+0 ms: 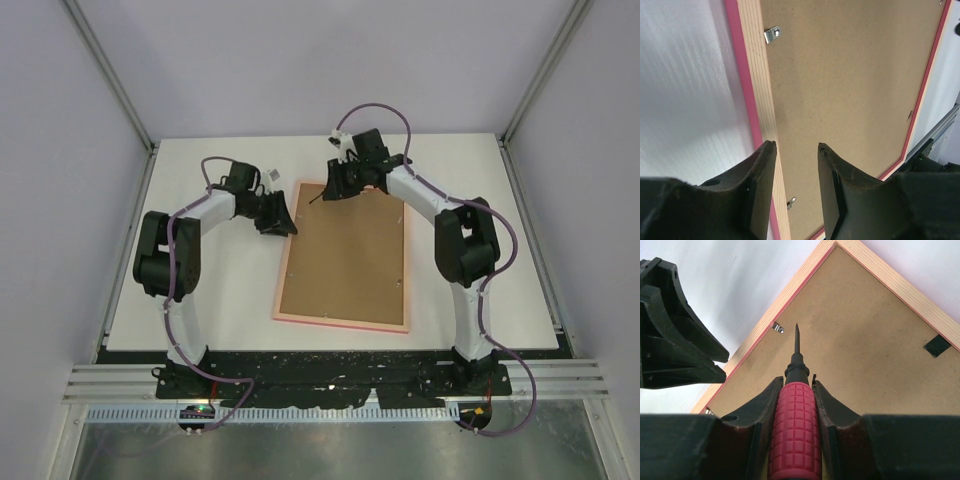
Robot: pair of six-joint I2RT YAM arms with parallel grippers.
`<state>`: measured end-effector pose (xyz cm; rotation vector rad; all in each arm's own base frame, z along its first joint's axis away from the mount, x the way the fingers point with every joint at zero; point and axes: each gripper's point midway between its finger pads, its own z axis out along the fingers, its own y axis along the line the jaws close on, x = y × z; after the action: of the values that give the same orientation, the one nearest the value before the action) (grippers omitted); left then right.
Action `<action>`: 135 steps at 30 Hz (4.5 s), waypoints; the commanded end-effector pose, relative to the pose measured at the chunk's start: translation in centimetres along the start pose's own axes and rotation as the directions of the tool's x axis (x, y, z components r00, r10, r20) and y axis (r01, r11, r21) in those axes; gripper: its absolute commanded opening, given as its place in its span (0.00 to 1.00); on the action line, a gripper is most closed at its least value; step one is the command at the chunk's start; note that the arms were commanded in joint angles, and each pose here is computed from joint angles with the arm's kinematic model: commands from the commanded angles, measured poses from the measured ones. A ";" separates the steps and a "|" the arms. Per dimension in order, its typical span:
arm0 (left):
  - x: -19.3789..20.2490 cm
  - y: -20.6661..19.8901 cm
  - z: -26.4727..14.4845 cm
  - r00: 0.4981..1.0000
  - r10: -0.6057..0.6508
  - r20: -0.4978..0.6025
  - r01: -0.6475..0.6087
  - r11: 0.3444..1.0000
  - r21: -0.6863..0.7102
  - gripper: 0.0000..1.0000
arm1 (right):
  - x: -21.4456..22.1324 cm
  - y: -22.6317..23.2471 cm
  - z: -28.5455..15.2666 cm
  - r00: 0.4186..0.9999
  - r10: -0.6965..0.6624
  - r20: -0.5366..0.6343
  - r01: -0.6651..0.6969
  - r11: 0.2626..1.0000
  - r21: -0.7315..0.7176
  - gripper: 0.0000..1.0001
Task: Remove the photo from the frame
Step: Release the photo frame item from the photo frame.
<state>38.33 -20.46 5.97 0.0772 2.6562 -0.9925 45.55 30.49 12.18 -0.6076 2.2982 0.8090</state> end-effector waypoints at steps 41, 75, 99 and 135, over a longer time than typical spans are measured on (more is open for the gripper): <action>-0.2 2.9 2.2 0.995 -0.080 -0.060 0.073 0.992 -0.105 0.30 | 0.6 3.6 3.7 0.995 -0.058 -0.076 0.057 0.998 -0.017 0.08; 0.0 3.2 2.4 0.993 -0.095 -0.068 0.086 0.989 -0.118 0.03 | 2.0 5.1 3.8 0.939 -0.319 -0.128 0.310 0.947 -0.086 0.08; 0.0 3.1 2.5 0.993 -0.094 -0.065 0.086 0.989 -0.118 0.00 | 4.6 5.3 3.2 0.766 -0.606 -0.213 0.576 0.795 -0.191 0.08; 0.0 3.0 2.5 0.992 -0.109 -0.070 0.101 0.990 -0.103 0.06 | 3.8 9.7 -9.8 0.811 -0.585 -0.030 0.576 0.806 -0.137 0.08</action>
<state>39.13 -19.87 2.95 -0.0334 2.7884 -0.9157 34.97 30.62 14.74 -1.4003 2.0806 0.5602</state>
